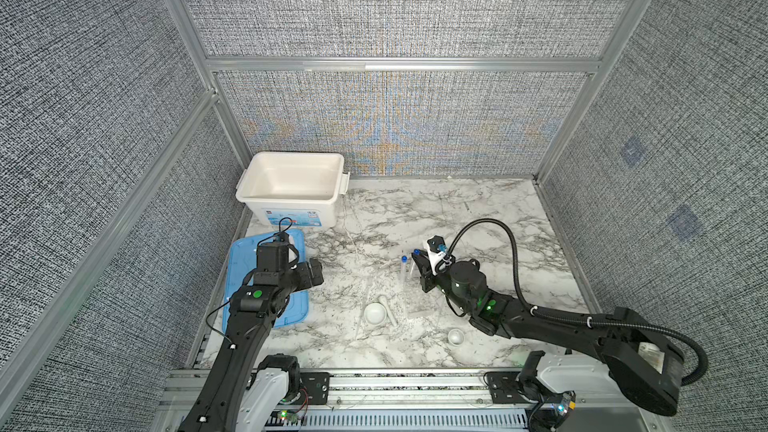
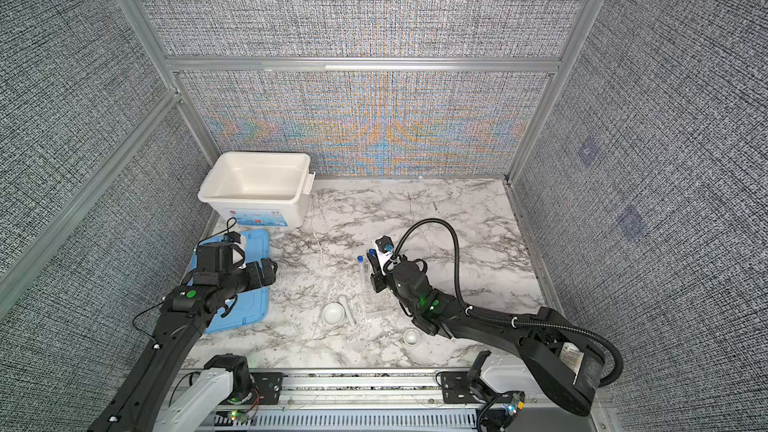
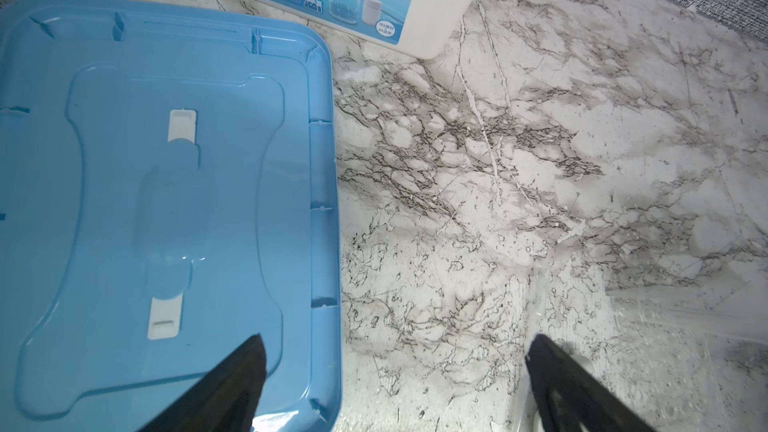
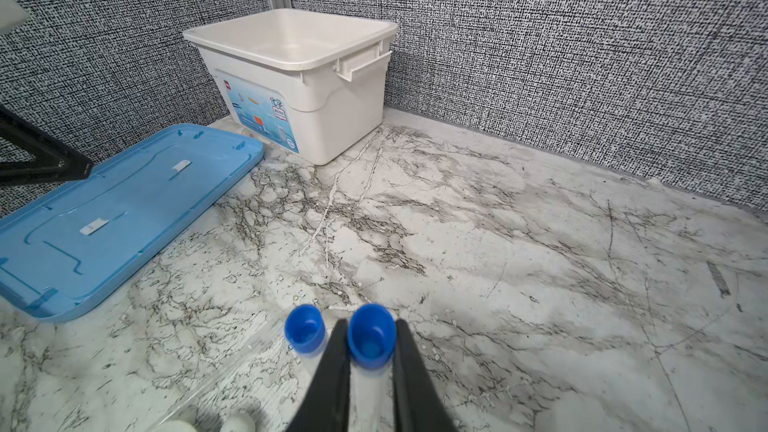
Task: Organize the chemistry lab equipment
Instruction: 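Lower the tube into the clear rack beside the first tube, open right gripper, then move the right gripper down to the near edge of the clear rack, then close the right gripper on the clear rack's near edge, then slide the clear rack with tubes toward the far wall with the right gripper, then open the right gripper and raise it while the left gripper lifts off the blue lid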
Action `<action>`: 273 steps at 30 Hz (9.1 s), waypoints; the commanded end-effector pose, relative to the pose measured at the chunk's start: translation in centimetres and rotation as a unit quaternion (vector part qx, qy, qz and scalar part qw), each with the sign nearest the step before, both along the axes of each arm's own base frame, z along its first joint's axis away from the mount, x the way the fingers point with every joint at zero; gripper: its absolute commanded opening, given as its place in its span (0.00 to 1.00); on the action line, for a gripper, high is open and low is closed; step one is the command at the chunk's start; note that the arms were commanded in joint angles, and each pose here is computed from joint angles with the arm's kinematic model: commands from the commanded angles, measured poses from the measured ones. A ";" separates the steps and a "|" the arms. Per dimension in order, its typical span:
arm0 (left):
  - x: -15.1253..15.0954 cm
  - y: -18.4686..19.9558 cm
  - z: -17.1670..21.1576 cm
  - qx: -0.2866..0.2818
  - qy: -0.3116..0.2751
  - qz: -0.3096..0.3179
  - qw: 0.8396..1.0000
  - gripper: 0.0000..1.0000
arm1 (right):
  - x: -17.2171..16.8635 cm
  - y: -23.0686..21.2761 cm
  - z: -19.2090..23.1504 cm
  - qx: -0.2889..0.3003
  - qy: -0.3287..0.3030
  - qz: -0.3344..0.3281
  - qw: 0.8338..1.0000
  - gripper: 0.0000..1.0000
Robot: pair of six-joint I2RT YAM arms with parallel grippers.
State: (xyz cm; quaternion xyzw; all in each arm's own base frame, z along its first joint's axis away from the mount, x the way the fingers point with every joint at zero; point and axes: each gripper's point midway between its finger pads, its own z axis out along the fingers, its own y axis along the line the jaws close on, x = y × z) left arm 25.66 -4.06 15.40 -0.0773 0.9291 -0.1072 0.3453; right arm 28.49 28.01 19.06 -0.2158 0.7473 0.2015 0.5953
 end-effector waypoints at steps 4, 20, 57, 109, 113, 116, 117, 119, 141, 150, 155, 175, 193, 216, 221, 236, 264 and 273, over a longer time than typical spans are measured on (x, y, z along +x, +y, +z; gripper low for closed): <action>0.2 0.1 0.2 0.004 -0.005 -0.001 1.000 0.99 | 0.0 0.3 0.6 0.010 -0.012 0.000 1.000 0.18; 0.3 0.1 0.2 0.005 -0.006 -0.001 1.000 0.99 | -0.9 1.0 -0.3 -0.051 -0.028 0.011 0.998 0.20; 0.0 -0.1 0.3 -0.002 -0.005 -0.004 1.000 0.99 | -1.4 -2.2 3.6 -0.035 0.312 0.020 0.949 0.47; -0.3 0.1 0.8 0.002 -0.015 0.001 1.000 0.99 | -9.5 -2.3 -15.1 -0.182 0.410 -0.082 0.890 0.98; -0.3 0.1 0.8 0.001 -0.017 0.002 1.000 0.99 | -9.4 -2.1 -15.3 -0.183 0.410 -0.085 0.889 0.95; -0.3 0.0 0.9 0.000 -0.020 0.000 1.000 0.99 | -9.2 -1.8 -15.5 -0.186 0.413 -0.086 0.888 0.92; -0.3 0.0 0.9 -0.001 -0.020 0.000 1.000 0.99 | -9.2 -1.8 -15.7 -0.190 0.414 -0.090 0.886 0.91; -0.3 0.0 1.0 -0.001 -0.020 -0.001 1.000 0.99 | -9.2 -1.5 -15.9 -0.193 0.416 -0.091 0.884 0.90; -0.4 0.1 1.4 -0.001 -0.031 0.001 1.000 0.99 | -8.9 -1.9 -16.7 -0.227 0.407 -0.123 0.876 0.86; -0.4 0.1 1.3 0.000 -0.029 0.001 1.000 0.99 | -8.7 -1.9 -16.2 -0.220 0.392 -0.125 0.885 0.82; -0.3 0.1 1.2 0.000 -0.027 0.001 1.000 0.99 | -8.4 -1.9 -15.9 -0.216 0.384 -0.128 0.889 0.78; -0.4 0.2 1.1 0.004 -0.025 0.003 1.000 0.99 | -5.3 -1.9 -14.2 -0.181 0.334 -0.148 0.913 0.74; -0.5 0.4 1.2 0.008 -0.029 0.008 1.000 0.99 | 5.6 -9.6 -10.5 -0.130 0.317 -0.216 0.914 0.74; -0.2 0.0 1.1 0.000 -0.027 0.000 1.000 0.99 | 20.5 -18.0 -11.3 -0.098 0.297 -0.313 0.897 0.74; -0.3 -0.1 1.0 -0.002 -0.024 -0.003 1.000 0.99 | 22.7 -19.7 -12.0 -0.095 0.309 -0.326 0.888 0.74; -0.2 -0.4 0.9 -0.008 -0.022 -0.009 1.000 0.99 | 26.5 -21.5 -14.0 -0.087 0.337 -0.365 0.863 0.74; -0.6 -0.4 2.2 -0.012 -0.052 -0.009 0.999 0.99 | 26.2 -22.3 -14.4 -0.093 0.351 -0.386 0.848 0.81; -0.6 -0.6 2.3 -0.016 -0.056 -0.013 0.998 0.99 | 25.9 -21.8 -14.2 -0.092 0.351 -0.369 0.856 0.87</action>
